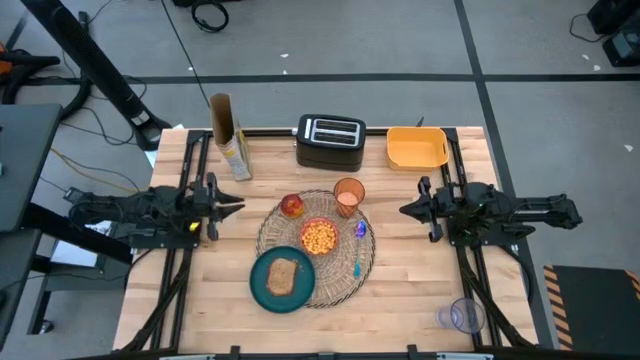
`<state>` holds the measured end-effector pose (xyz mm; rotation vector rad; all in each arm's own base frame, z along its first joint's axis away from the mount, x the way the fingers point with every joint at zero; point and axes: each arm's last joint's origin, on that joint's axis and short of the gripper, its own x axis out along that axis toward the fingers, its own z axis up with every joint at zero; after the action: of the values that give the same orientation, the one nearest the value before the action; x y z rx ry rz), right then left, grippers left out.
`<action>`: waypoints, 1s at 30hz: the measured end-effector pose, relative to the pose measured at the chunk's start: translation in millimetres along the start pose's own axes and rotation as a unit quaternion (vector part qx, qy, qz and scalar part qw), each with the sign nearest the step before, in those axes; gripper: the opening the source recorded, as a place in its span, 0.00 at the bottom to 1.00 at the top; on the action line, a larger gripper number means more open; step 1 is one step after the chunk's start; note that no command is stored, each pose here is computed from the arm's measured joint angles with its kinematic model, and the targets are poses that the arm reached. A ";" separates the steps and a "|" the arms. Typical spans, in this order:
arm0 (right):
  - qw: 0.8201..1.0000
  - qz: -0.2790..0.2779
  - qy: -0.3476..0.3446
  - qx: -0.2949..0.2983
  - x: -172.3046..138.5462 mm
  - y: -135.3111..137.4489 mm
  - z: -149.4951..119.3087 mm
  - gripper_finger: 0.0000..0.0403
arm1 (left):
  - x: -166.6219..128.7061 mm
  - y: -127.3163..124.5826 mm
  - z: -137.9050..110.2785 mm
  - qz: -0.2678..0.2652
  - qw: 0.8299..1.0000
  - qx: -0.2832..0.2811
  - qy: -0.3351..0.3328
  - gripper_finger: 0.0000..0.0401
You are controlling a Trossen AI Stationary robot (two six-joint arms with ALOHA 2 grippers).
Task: Arrange a breakfast setting
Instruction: Return to Home Position
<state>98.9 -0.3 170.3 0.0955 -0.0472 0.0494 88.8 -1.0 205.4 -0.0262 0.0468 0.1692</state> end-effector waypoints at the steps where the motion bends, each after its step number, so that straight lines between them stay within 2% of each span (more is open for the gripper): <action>1: 1.000 -0.002 0.008 0.006 -0.2 -0.2 -1.2 0.01 | 0.0 0.2 -2.0 -0.001 1.000 0.001 0.010 0.18; 4: 0.999 -0.011 0.036 0.038 -2.1 -0.2 -0.4 0.01 | 0.8 0.2 -8.8 -0.002 1.000 0.006 0.030 0.15; 8: 1.000 0.001 0.009 0.029 -5.1 1.8 12.4 0.01 | 2.6 0.1 -17.2 -0.003 1.000 0.011 -0.004 0.12; 12: 1.000 0.001 0.012 0.021 -3.0 0.9 3.6 0.01 | 8.8 -1.2 -31.6 -0.005 0.998 0.012 -0.058 0.10; 22: 0.998 -0.060 0.019 0.024 0.3 -4.3 -4.5 0.05 | 11.4 -2.7 -35.8 -0.019 0.998 0.040 -0.039 0.10; 30: 0.998 -0.059 0.019 0.025 0.3 -4.2 -4.3 0.07 | 11.6 -2.7 -36.4 -0.019 0.998 0.038 -0.036 0.10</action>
<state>99.6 -4.1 165.7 0.1466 -0.0032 -0.0660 99.0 -2.8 168.6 0.0547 -0.0187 0.1292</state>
